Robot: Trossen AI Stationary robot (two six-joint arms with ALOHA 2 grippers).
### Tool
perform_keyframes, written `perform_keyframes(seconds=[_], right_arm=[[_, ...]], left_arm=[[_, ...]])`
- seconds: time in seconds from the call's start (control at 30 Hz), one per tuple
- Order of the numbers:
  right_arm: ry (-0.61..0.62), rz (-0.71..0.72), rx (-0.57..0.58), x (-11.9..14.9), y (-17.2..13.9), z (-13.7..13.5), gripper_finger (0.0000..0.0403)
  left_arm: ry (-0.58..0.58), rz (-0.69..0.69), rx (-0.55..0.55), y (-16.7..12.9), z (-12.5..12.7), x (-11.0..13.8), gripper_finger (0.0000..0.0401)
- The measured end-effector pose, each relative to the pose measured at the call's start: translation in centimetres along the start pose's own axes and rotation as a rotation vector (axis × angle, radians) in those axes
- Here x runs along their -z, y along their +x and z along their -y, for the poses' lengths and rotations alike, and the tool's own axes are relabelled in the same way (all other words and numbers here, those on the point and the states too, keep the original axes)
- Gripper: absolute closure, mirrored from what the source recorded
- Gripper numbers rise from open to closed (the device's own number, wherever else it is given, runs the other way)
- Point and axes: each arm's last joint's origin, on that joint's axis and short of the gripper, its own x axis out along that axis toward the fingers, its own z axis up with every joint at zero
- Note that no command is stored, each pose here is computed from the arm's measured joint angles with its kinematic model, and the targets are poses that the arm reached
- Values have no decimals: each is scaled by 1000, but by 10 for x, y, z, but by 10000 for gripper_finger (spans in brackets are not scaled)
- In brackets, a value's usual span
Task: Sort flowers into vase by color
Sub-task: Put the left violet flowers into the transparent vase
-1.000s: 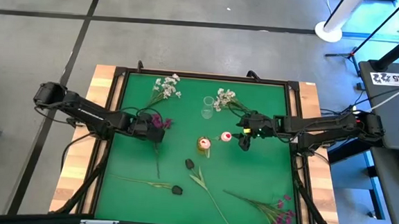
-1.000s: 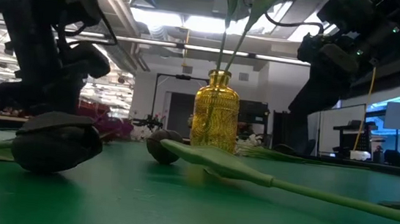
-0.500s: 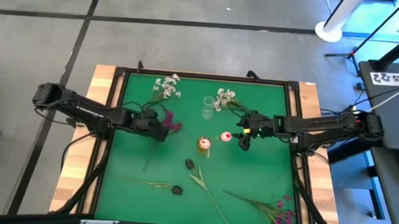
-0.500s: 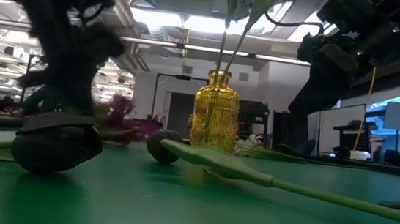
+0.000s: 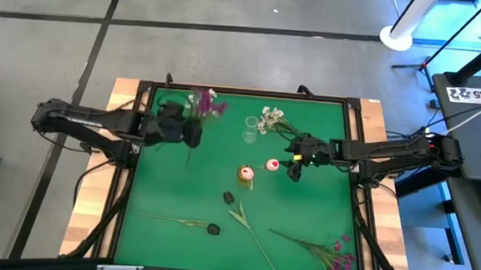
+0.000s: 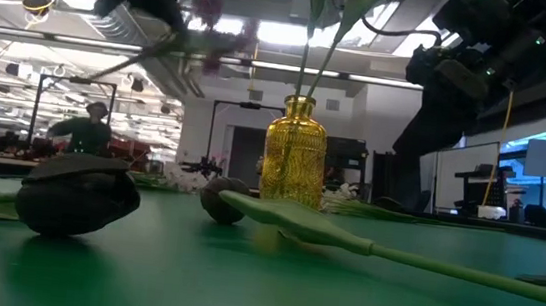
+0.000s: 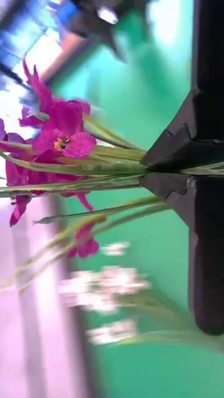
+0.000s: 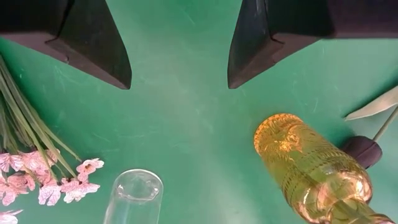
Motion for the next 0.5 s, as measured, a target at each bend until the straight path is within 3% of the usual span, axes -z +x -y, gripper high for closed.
perform_keyframes(seconds=[0.2,0.43,0.5], right_arm=[[4,23,-7,-2,0,-1,139],[0,88,-81,-10,-1,-5,139],[-15,107,-105,-12,-1,-6,139]], left_arm=[[115,302,70,-9,19,-32,399],[385,489,394,0,42,-53,399],[450,528,366,8,39,-60,399]])
